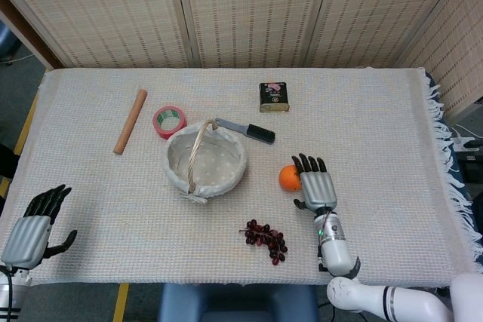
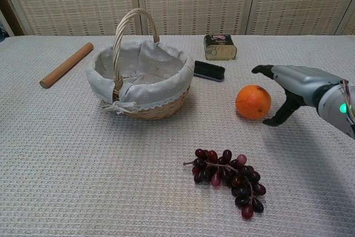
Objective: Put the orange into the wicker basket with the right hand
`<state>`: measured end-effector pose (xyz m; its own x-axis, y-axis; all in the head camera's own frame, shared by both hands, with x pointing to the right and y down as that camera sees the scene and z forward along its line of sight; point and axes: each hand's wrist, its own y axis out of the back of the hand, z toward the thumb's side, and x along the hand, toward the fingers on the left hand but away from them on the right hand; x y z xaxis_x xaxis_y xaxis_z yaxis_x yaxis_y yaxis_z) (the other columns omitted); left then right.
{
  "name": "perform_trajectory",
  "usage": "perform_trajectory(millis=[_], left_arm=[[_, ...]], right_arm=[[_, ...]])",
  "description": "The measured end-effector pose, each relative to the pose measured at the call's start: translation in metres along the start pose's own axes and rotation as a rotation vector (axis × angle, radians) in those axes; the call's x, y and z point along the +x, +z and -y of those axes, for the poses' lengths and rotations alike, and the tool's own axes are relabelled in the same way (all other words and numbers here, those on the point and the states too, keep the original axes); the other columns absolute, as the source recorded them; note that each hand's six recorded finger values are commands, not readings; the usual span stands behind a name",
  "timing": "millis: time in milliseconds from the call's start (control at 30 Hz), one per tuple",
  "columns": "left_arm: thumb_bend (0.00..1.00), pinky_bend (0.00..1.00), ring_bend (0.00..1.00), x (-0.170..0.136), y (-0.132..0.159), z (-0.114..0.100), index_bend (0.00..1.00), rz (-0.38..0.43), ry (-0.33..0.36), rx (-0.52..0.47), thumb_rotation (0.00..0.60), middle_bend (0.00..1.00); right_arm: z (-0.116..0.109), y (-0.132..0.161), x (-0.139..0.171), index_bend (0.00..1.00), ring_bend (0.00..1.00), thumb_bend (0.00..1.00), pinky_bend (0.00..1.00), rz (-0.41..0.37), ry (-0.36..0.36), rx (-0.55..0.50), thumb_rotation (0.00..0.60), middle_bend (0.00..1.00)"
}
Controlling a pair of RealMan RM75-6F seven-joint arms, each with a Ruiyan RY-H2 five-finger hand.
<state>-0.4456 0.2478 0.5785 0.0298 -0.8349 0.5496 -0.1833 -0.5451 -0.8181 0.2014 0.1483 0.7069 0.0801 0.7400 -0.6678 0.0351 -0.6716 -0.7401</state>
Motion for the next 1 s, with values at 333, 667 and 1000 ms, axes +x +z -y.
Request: perform_trajectory(millis=[333,667,1000], left_arm=[[0.35,0.06,0.00,-0.002,0.001,0.001,0.00,0.008,-0.006,-0.011,0.600,0.00],[0.35,0.06,0.00,-0.002,0.001,0.000,0.00,0.006,-0.008,-0.023,0.600,0.00],[0.35,0.06,0.00,-0.002,0.002,0.001,0.00,0.005,-0.012,-0.018,0.600,0.00]], right_arm=[[0.016,0.036,-0.019,0.08,0.02,0.18,0.16,-0.005,-0.003,0.000,0.600,0.05],[0.021,0.040,-0.018,0.16,0.59,0.33,0.71,-0.011,-0.030,0.032,0.600,0.54],[-0.020,0.056,-0.007,0.23,0.61,0.33,0.72,-0.099,-0.141,-0.100,0.600,0.57]])
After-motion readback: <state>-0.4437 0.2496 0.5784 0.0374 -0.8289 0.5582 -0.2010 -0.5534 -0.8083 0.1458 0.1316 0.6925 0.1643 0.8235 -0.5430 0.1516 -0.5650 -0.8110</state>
